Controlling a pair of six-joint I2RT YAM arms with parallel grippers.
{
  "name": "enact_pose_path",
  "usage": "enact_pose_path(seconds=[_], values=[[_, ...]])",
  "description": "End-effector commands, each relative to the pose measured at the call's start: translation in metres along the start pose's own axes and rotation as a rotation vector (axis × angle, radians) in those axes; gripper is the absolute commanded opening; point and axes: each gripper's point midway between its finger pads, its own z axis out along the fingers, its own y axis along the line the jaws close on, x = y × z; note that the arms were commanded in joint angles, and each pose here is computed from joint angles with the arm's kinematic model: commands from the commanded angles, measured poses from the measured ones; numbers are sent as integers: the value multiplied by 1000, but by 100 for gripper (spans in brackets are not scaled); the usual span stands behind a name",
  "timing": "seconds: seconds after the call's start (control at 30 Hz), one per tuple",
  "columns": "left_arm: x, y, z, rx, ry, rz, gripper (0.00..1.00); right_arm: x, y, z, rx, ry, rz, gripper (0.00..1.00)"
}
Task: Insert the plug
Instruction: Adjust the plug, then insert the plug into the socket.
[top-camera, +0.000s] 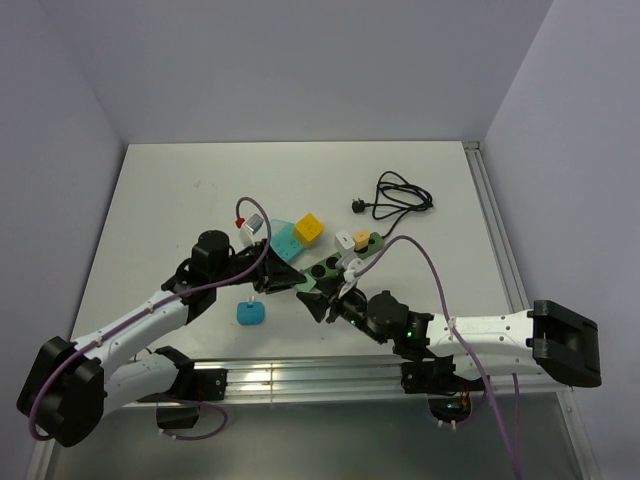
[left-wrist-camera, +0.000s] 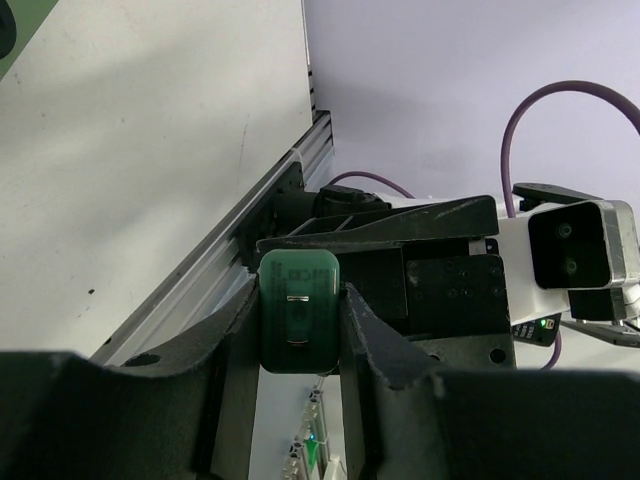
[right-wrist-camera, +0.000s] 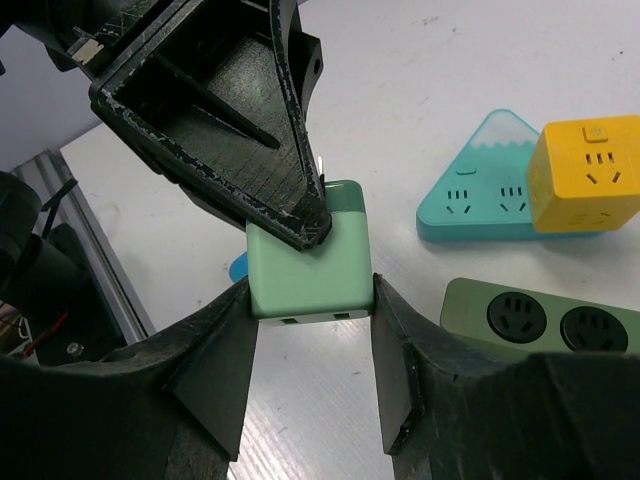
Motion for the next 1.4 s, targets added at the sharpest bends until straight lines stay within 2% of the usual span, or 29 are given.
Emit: enact_pose_path(seconds=[0.0, 0.07, 0.1, 0.17, 0.37, 0.47, 0.6, 0.73, 0.77, 0.87, 0.97, 1.2, 1.37], values=[[3, -6, -1, 30, 26, 48, 25, -36, 11, 5, -23, -89, 24, 13], [-1, -3, -1, -2, 5, 56, 42, -36, 13, 5, -33, -84, 21, 9], [-3, -2, -2, -16, -5, 63, 55, -36, 14, 5, -31, -70, 15, 8], [-10, 2, -4, -57, -34, 80, 67, -30, 13, 5, -26, -33, 1, 7], [-47, 19, -23, -124, -108, 98, 80, -25, 12, 6, -7, 38, -1, 3], [-66, 27, -34, -169, -164, 114, 83, -16, 0, 5, 67, 104, -10, 1], [-105, 41, -48, -233, -299, 114, 84, -25, -11, 11, 136, 171, 21, 0], [-140, 48, -48, -253, -396, 108, 84, -19, -15, 27, 90, 343, 61, 0], [-147, 57, -45, -269, -398, 90, 84, -25, -15, 29, 89, 395, 51, 0], [-165, 66, -38, -284, -412, 77, 83, -4, -23, 43, 115, 572, 7, 0], [-183, 78, -34, -308, -431, 61, 83, 7, -24, 52, 127, 688, -19, 0], [-225, 89, -26, -325, -480, 49, 83, 20, -20, 71, 93, 814, 14, 0], [-239, 111, -6, -320, -427, 13, 83, 33, -31, 85, 112, 894, -15, 0]])
